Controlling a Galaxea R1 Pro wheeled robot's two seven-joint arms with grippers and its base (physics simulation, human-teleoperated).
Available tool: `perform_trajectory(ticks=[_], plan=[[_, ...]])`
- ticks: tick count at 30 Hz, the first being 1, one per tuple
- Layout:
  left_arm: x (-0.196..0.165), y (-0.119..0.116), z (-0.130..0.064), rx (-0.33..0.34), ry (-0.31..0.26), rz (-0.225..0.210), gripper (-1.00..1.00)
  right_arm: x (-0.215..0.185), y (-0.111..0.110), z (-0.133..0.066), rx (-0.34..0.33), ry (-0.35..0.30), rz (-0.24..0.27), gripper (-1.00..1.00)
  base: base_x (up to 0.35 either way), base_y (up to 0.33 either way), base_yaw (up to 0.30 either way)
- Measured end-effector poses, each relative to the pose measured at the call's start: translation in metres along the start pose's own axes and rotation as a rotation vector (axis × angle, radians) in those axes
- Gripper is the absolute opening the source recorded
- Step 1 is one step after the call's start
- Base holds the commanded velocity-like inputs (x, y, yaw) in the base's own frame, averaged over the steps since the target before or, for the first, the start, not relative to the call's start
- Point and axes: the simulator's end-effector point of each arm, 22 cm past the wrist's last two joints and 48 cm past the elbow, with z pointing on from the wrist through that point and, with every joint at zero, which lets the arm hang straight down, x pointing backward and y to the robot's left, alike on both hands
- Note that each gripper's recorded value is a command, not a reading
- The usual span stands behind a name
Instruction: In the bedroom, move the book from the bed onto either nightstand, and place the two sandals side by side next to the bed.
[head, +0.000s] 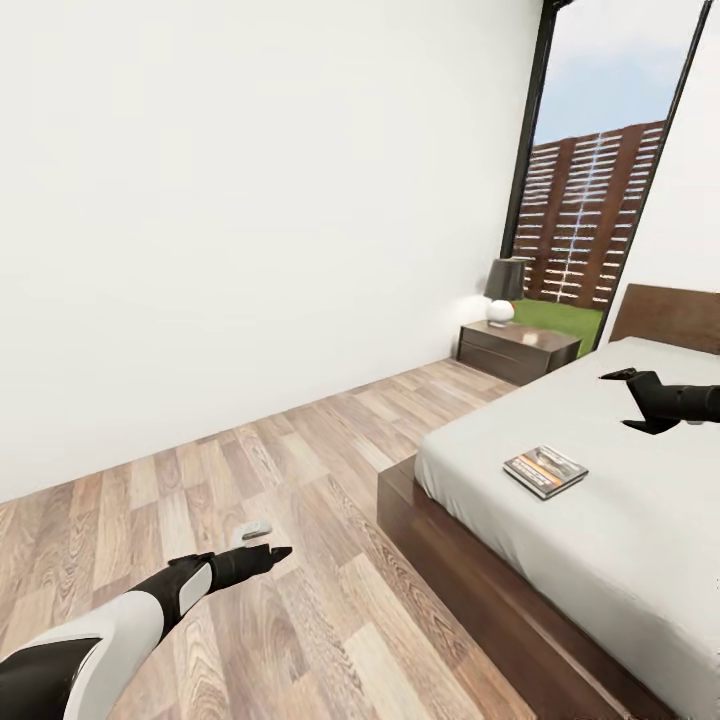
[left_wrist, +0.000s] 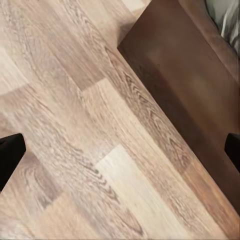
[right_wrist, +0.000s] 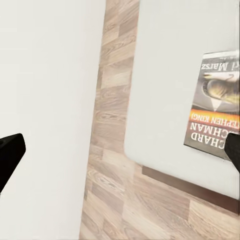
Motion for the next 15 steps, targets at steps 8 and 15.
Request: perform_trajectory(ticks=[8,15], plan=[[-0.0005,0.0020,-0.0002,-0.006,-0.002,0.000,1.00,0.0011,0.0014,0.0006,-0.005,0.002,0.000,1.00,0.049,0.037,-0.247],[-0.0006,0.0026,-0.0003,-0.008,-0.002,0.000,1.00,0.0014,0.0027,0.0009,-0.010,0.003,0.000,1.00,0.011,0.006,-0.238]])
